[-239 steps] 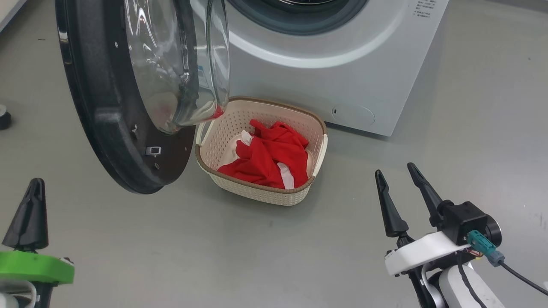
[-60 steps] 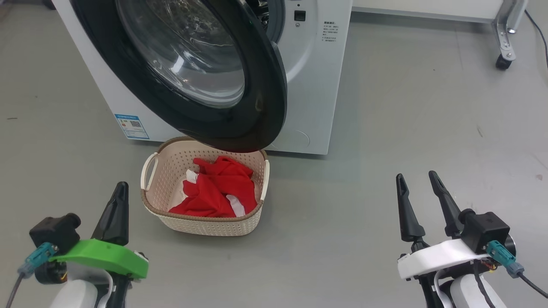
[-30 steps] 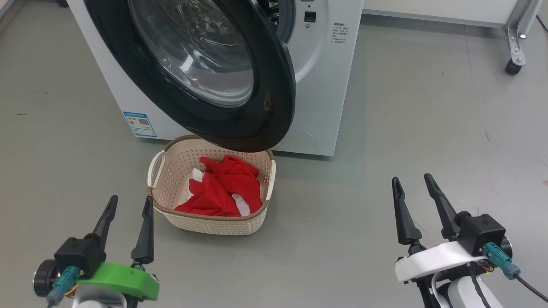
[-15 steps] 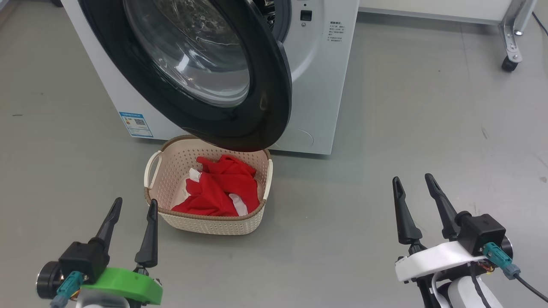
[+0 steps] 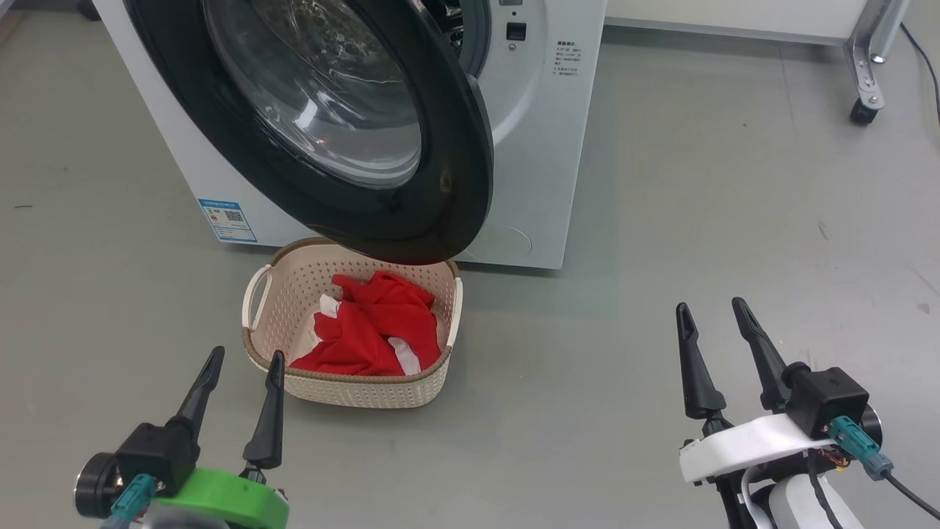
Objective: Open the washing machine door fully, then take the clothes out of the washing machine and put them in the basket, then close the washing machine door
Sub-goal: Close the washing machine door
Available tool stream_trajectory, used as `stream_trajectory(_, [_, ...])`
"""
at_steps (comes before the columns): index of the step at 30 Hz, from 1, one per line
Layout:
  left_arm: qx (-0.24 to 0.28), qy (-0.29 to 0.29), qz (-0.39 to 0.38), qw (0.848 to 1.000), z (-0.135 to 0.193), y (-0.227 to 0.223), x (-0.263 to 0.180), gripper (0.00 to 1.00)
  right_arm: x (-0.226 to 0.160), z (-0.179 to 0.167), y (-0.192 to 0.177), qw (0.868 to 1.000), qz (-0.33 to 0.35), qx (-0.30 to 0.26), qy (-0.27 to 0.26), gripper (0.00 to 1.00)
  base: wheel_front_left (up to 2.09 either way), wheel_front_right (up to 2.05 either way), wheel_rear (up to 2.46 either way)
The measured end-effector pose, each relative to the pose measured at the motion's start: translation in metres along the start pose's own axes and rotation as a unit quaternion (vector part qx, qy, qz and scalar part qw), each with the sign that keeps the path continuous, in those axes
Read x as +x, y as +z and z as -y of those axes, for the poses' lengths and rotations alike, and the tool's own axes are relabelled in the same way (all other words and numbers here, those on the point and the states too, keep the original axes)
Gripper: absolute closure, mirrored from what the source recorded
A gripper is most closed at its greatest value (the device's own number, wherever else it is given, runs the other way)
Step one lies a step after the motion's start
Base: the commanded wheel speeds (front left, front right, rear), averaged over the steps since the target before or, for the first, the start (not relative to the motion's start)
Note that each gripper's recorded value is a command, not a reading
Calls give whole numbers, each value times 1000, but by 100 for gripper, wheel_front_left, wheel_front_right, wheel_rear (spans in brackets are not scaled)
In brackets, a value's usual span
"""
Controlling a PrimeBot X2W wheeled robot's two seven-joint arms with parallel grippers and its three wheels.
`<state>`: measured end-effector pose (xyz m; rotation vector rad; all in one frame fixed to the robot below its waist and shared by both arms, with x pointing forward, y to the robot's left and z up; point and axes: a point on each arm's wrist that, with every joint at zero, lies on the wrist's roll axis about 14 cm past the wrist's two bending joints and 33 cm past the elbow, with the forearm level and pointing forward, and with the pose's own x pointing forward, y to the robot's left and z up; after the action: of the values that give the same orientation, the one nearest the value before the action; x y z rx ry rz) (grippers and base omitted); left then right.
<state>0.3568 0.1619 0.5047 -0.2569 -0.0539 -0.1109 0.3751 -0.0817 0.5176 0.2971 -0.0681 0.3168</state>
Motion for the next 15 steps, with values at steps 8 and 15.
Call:
stream_trajectory(8, [1, -2, 0, 1000, 1, 0, 0, 0, 0, 0, -1, 1000, -1, 0, 0, 0, 0, 0, 0])
stream_trajectory(15, [0, -3, -1, 1000, 1, -1, 2, 0, 3, 1, -6, 1000, -9, -3, 2, 100, 0, 0, 0])
